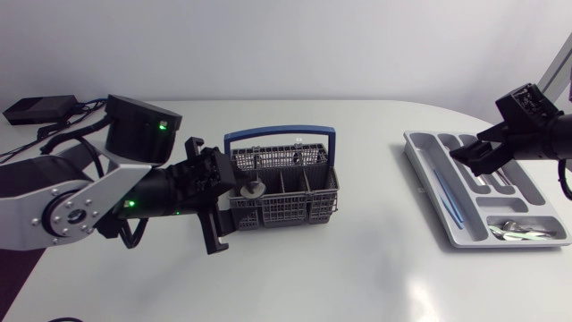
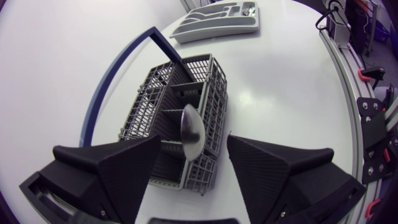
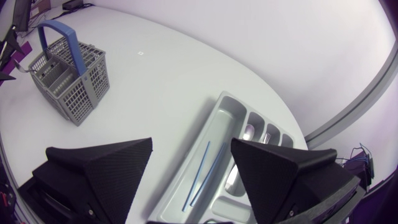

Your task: Sort the cutlery from the basket into the organizer compartments.

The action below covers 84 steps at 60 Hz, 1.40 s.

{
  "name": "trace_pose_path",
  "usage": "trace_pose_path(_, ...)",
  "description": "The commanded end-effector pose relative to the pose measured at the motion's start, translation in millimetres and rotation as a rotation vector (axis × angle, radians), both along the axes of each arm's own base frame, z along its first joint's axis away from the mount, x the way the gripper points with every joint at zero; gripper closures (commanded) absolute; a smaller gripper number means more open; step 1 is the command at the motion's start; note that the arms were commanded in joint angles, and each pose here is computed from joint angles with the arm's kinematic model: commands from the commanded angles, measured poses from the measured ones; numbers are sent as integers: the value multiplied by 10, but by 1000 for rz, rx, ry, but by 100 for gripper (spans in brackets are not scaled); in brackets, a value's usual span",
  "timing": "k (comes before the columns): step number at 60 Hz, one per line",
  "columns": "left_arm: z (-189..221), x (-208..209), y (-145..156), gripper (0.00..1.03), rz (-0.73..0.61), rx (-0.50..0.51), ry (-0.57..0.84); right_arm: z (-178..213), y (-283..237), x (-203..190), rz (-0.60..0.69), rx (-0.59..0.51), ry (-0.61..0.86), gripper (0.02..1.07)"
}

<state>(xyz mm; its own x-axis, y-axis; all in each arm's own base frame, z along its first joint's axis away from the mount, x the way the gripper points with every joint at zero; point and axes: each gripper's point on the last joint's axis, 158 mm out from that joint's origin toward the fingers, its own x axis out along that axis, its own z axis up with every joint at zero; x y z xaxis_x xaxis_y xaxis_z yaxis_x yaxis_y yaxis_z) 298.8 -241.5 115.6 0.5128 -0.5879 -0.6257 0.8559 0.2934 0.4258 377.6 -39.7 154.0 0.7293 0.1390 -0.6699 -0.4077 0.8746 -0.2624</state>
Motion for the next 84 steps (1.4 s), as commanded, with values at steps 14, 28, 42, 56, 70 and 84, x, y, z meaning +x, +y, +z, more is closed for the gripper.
trace_pose_path(14, 12, 58, -175, 71, -5, -83, 86, -172, 327, -171, 52, -5, 31, 15)
trace_pose_path(28, 60, 127, -215, 89, 4, -148, 139, -235, 406, -236, 71, -11, 37, 15)
trace_pose_path(42, 79, 132, -246, 101, 9, -162, 168, -207, 413, -246, 72, -13, 25, 15)
trace_pose_path(56, 279, 114, -243, 101, 2, -168, 185, -176, 544, -282, 103, -11, 18, 15)
trace_pose_path(70, 664, 58, -253, 101, -8, -210, 190, -86, 863, -424, 192, -16, -1, 15)
trace_pose_path(84, 1079, -39, -258, 101, -19, -258, 189, 12, 1230, -597, 303, -17, -17, 15)
